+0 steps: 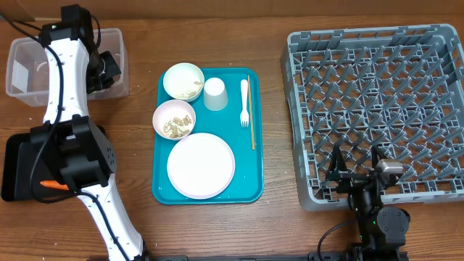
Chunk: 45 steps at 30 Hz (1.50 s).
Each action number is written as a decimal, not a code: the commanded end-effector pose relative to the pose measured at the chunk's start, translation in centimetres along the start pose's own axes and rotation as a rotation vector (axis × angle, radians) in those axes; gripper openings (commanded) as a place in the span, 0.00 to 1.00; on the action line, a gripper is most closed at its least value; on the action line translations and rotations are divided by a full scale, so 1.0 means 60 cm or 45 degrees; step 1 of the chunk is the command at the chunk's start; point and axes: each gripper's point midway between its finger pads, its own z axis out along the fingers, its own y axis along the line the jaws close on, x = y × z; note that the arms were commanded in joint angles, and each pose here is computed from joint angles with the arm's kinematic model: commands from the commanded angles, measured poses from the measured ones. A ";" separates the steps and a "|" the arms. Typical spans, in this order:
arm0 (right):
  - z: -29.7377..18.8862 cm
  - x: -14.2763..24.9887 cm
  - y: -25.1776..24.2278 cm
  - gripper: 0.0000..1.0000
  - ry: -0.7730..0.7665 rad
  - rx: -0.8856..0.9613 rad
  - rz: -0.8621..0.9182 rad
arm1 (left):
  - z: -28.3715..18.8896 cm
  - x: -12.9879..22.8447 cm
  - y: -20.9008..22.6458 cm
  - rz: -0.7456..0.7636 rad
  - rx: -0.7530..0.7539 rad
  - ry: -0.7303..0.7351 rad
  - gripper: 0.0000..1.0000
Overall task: Sort waste into correct bins and load items into the dishwasher rack
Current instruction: 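Lower the napkin into the clear bin and open the left gripper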
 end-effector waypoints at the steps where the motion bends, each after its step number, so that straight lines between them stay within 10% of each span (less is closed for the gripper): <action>1: 0.000 0.001 -0.004 1.00 -0.012 0.013 -0.004 | -0.010 -0.008 0.007 0.014 -0.008 -0.029 0.04; 9: 0.000 0.001 -0.004 1.00 -0.012 0.013 -0.004 | -0.078 -0.069 -0.013 0.003 0.083 -0.282 0.04; 31: 0.000 0.001 -0.004 1.00 -0.012 0.013 -0.004 | 0.016 -0.004 0.002 0.020 -0.010 0.008 0.04; 45: 0.000 0.001 -0.004 1.00 -0.012 0.013 -0.004 | -0.085 -0.014 0.002 0.016 0.036 -0.114 0.04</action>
